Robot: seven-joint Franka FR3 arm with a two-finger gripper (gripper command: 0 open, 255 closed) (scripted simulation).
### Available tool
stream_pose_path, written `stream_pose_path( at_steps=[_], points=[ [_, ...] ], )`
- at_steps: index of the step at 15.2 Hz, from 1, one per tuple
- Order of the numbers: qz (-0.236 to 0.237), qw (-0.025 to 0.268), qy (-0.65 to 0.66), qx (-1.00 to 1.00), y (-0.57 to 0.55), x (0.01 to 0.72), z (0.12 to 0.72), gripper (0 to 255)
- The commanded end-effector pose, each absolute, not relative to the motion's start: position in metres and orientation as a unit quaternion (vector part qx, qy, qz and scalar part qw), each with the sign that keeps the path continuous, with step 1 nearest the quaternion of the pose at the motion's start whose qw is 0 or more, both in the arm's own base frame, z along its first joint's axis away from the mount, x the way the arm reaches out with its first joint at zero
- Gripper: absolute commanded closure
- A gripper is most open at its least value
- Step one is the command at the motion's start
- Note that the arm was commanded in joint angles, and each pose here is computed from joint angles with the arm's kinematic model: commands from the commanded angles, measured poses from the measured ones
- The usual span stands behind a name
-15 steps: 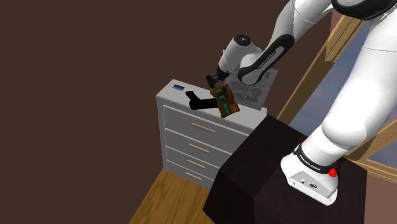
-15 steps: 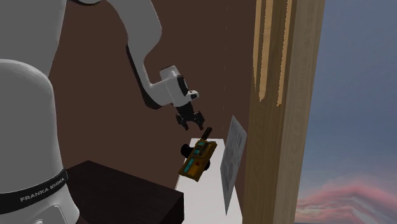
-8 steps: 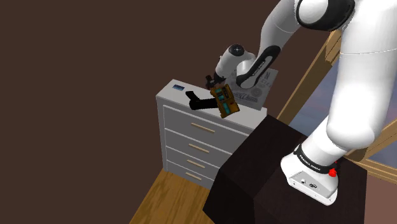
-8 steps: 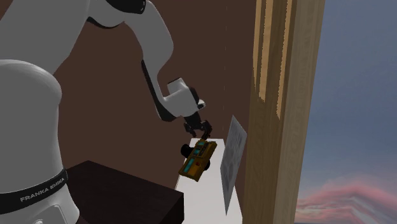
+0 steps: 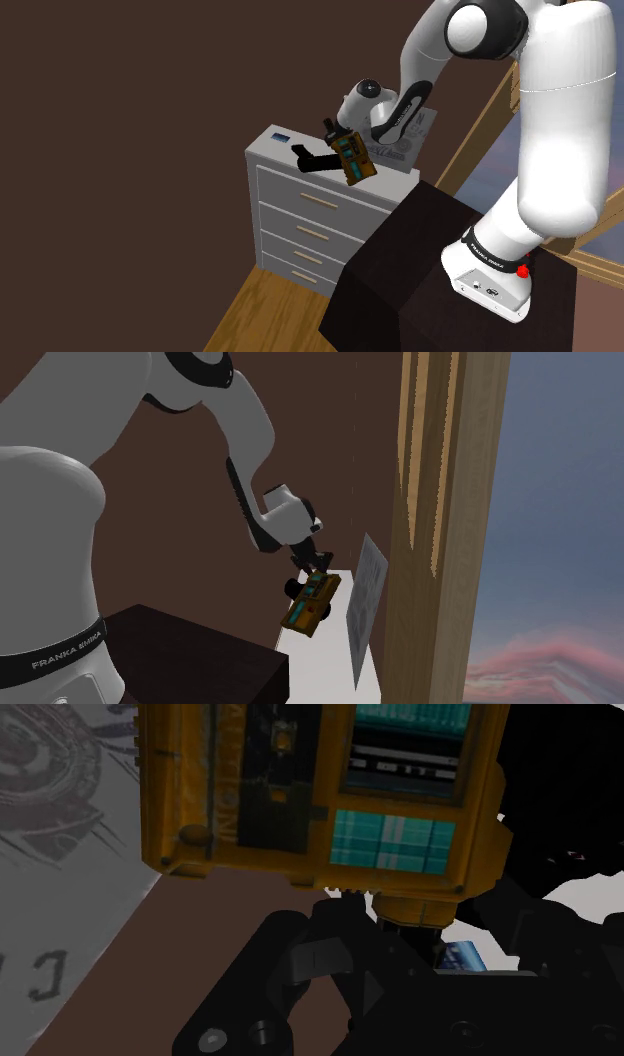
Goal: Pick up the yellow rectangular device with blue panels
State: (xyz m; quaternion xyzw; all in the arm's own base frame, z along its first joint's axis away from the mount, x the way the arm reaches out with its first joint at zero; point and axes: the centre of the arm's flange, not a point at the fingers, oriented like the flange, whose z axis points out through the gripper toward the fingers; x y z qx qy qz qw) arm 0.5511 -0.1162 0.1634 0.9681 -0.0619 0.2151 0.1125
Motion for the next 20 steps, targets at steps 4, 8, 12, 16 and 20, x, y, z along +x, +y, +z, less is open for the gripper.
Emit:
stream_pose_path(
  at_steps=[4, 8, 12, 16, 20],
  points=[
    [0.215, 0.112, -0.062, 0.968, -0.116, 0.551, 0.163, 255],
    [0.215, 0.112, -0.062, 0.968, -0.116, 0.551, 0.162, 255],
    [0.215, 0.112, -0.062, 0.968, -0.116, 0.551, 0.184, 255],
    [0.215, 0.112, -0.062, 0.968, -0.116, 0.551, 0.205, 255],
    [0.215, 0.112, -0.062, 0.968, -0.116, 0.551, 0.226, 255]
  ],
)
